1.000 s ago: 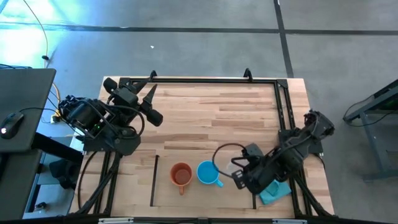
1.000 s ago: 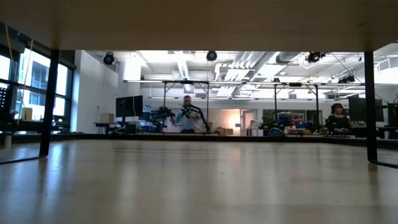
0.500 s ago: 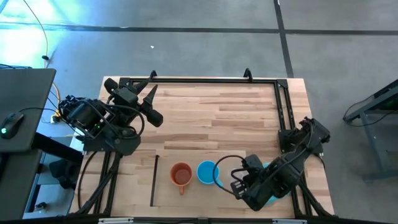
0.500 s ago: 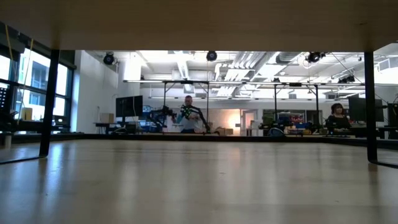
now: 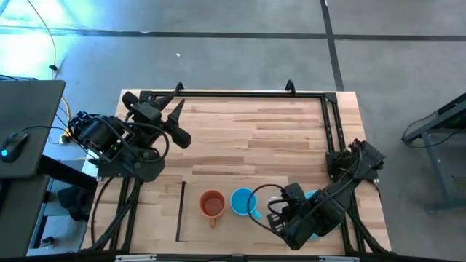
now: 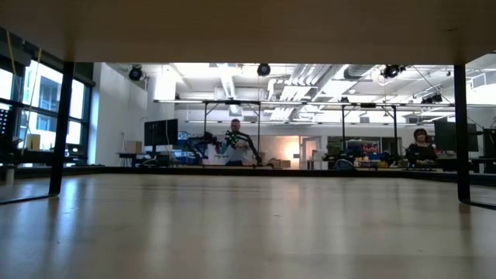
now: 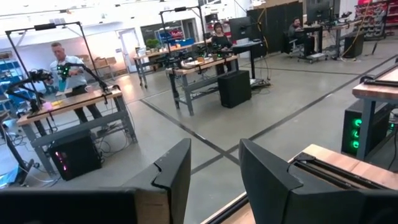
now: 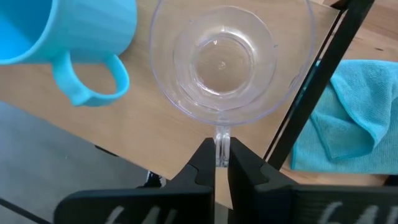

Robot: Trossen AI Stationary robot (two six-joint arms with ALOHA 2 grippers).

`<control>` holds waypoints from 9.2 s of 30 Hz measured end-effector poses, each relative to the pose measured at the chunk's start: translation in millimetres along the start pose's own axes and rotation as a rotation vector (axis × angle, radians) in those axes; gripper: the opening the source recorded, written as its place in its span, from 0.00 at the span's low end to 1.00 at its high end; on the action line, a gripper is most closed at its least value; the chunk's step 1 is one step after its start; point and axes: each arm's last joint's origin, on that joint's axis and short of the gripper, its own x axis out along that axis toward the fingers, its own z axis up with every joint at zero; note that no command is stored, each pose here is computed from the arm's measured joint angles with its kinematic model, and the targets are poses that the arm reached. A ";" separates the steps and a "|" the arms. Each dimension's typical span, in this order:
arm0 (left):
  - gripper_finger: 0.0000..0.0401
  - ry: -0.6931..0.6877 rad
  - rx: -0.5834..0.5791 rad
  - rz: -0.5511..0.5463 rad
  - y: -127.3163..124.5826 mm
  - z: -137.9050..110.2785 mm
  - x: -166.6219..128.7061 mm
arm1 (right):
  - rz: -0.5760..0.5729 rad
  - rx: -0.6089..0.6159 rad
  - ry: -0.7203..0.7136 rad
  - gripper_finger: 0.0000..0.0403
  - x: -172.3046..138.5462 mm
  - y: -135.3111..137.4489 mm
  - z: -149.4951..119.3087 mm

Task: Stack small to large cups/mugs on shelf
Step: Put the transparent mug on the shelf, then return to Home Position

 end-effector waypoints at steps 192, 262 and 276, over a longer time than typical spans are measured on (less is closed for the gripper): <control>0.31 -0.426 -0.314 -1.162 202.3 -43.9 -21.3 | 1.457 -1.368 -0.715 0.30 -131.2 -307.2 142.0; 0.31 -0.393 -0.430 -0.943 129.2 -277.7 17.5 | 1.538 -1.010 -0.929 0.30 -52.8 -322.3 139.2; 0.31 -0.511 -0.512 -0.883 117.3 -307.7 25.4 | 1.539 -1.004 -0.917 0.30 -52.6 -322.3 139.1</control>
